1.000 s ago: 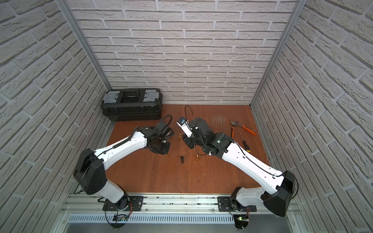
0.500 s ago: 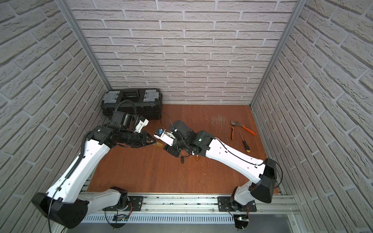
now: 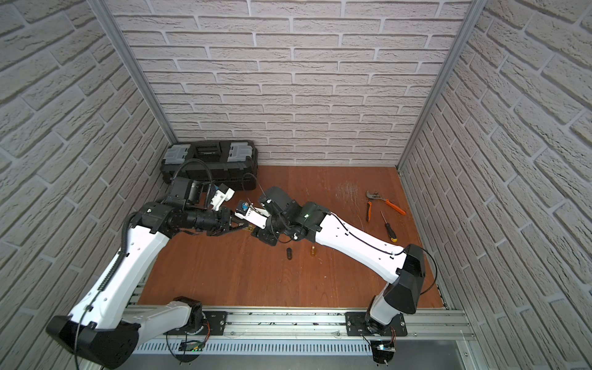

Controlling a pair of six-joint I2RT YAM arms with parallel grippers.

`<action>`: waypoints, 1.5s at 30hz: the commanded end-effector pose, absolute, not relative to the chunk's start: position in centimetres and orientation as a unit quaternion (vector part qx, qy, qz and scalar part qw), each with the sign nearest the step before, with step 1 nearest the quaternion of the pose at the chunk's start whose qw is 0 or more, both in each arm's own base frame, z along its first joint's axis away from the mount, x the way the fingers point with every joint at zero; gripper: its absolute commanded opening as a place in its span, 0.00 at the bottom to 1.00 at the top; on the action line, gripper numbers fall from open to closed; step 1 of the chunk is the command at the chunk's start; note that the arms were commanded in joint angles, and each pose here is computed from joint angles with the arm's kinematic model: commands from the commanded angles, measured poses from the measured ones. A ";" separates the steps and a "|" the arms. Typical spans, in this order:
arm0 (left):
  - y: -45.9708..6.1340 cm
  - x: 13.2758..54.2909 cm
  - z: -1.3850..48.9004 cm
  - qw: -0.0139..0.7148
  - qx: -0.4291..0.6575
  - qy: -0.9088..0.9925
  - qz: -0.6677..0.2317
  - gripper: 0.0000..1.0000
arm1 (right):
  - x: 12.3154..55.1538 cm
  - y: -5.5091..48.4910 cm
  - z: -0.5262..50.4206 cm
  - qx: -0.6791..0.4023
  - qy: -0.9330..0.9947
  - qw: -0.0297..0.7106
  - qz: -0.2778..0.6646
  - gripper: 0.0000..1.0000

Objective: Open the lipstick cap
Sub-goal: Open the cover of the lipstick.

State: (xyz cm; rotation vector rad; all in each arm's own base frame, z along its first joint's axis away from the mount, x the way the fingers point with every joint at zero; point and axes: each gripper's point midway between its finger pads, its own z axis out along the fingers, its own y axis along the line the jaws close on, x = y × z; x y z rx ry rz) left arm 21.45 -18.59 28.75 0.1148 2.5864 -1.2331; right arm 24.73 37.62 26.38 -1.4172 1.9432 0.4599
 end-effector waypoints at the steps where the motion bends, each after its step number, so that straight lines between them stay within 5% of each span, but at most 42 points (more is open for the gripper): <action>1: -18.7 21.4 29.3 0.141 0.042 0.884 -0.444 0.09 | 24.5 38.8 27.3 -0.556 0.730 0.349 0.190 0.41; 15: -17.4 22.3 29.9 0.150 0.016 0.872 -0.466 0.04 | 25.3 37.9 26.3 -0.552 0.740 0.352 0.153 0.08; 33: -14.8 24.0 31.6 0.200 -0.040 0.836 -0.509 0.04 | 26.9 34.1 24.6 -0.511 0.765 0.385 0.070 0.03; 45: -9.0 26.0 15.8 0.155 -0.133 0.963 -0.175 0.05 | 26.4 33.8 27.7 -0.498 0.761 0.406 0.087 0.03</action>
